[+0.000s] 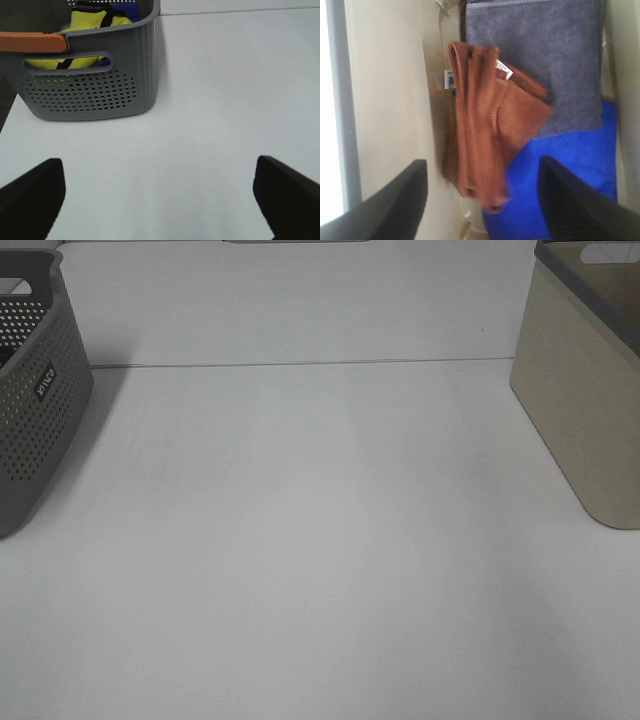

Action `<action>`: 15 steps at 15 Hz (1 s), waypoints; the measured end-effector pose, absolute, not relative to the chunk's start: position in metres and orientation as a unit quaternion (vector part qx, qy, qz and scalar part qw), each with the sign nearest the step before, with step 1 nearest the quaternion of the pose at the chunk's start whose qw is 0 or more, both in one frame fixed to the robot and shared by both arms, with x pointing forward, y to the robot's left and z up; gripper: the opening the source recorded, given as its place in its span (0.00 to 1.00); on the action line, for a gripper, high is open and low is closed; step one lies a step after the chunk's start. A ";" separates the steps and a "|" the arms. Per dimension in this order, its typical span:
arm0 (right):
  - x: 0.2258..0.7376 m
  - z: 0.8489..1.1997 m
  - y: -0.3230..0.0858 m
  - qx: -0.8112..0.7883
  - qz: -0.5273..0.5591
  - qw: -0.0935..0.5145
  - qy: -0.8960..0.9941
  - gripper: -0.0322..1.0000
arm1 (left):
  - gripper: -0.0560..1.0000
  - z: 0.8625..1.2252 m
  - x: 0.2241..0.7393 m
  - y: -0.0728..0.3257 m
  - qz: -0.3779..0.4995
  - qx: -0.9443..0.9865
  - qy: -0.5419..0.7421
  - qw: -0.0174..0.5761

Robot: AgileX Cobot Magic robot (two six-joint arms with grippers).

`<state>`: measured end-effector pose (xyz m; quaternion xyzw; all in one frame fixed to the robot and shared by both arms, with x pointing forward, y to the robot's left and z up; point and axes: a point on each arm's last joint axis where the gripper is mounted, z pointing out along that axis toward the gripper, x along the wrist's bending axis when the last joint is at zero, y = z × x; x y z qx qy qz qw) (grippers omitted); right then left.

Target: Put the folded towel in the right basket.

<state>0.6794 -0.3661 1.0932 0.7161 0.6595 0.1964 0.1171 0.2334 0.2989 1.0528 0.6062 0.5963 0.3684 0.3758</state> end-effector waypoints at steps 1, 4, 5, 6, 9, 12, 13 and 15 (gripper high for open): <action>0.677 1.096 -0.366 0.715 0.197 0.120 0.659 0.65 | 0.97 1.053 0.233 0.299 0.368 0.606 0.596 0.376; 0.662 1.129 -0.358 0.706 0.237 0.134 0.654 0.66 | 0.97 1.053 0.233 0.299 0.368 0.606 0.596 0.376; 0.654 1.145 -0.353 0.700 0.260 0.137 0.651 0.66 | 0.97 1.053 0.233 0.299 0.368 0.606 0.596 0.376; 0.651 1.151 -0.350 0.697 0.268 0.139 0.651 0.66 | 0.97 1.053 0.233 0.299 0.368 0.606 0.596 0.376; 0.630 1.186 -0.312 0.655 0.300 0.160 0.675 0.66 | 0.97 1.053 0.233 0.299 0.368 0.606 0.596 0.376; 0.604 1.211 -0.269 0.616 0.301 0.187 0.704 0.66 | 0.97 1.053 0.233 0.299 0.368 0.606 0.596 0.376; 0.593 1.213 -0.268 0.619 0.296 0.189 0.702 0.66 | 0.97 1.053 0.233 0.299 0.368 0.606 0.596 0.376; 0.568 1.209 -0.271 0.630 0.280 0.186 0.700 0.66 | 0.97 1.053 0.233 0.299 0.368 0.606 0.596 0.376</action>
